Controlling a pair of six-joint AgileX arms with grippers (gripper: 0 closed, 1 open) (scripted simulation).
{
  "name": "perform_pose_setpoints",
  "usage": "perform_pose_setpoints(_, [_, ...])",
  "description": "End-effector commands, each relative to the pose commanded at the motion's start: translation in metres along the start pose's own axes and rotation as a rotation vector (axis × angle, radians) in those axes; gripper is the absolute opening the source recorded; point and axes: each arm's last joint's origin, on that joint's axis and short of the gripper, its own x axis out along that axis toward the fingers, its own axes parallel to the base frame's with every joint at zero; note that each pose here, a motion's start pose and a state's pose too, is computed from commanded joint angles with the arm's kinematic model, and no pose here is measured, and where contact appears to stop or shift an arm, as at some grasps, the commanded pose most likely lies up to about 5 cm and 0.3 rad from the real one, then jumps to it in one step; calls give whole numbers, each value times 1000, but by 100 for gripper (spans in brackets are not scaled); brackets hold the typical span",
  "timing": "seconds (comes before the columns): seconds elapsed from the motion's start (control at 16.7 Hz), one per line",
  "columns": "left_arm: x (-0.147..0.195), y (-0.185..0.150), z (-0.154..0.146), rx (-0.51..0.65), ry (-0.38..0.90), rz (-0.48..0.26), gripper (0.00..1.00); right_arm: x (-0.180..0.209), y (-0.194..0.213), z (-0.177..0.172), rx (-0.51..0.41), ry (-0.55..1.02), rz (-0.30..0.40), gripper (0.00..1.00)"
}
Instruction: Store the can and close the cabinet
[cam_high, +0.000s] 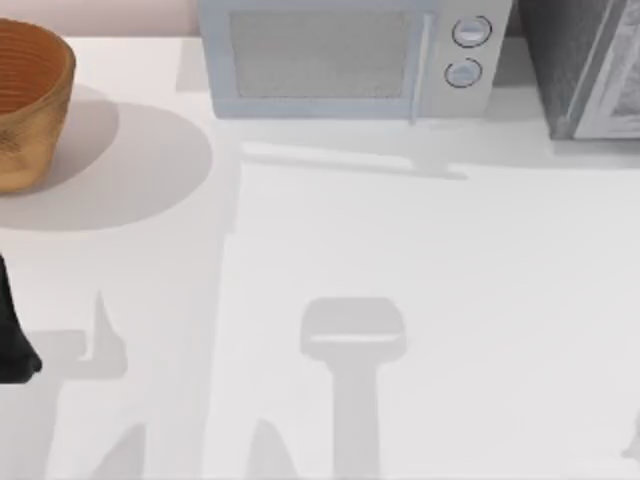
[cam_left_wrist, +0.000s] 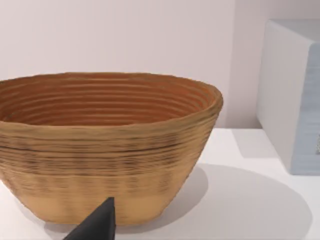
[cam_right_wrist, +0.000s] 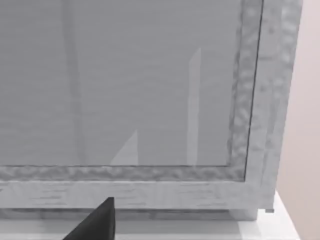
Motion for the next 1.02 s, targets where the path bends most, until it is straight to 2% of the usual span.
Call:
perform_pose_setpoints(0.24, [0, 0, 0, 0, 0, 0, 100, -7, -20, -11, -1, 0, 1, 100])
perform_pose_setpoints(0.66, [0, 0, 0, 0, 0, 0, 100, -6, -21, -10, 1, 0, 4, 100])
perform_pose_setpoints(0.84, [0, 0, 0, 0, 0, 0, 100, 2, -35, 9, -8, -6, 7, 100])
perform_pose_setpoints(1.02, [0, 0, 0, 0, 0, 0, 100, 14, -57, 41, -6, -3, 7, 100])
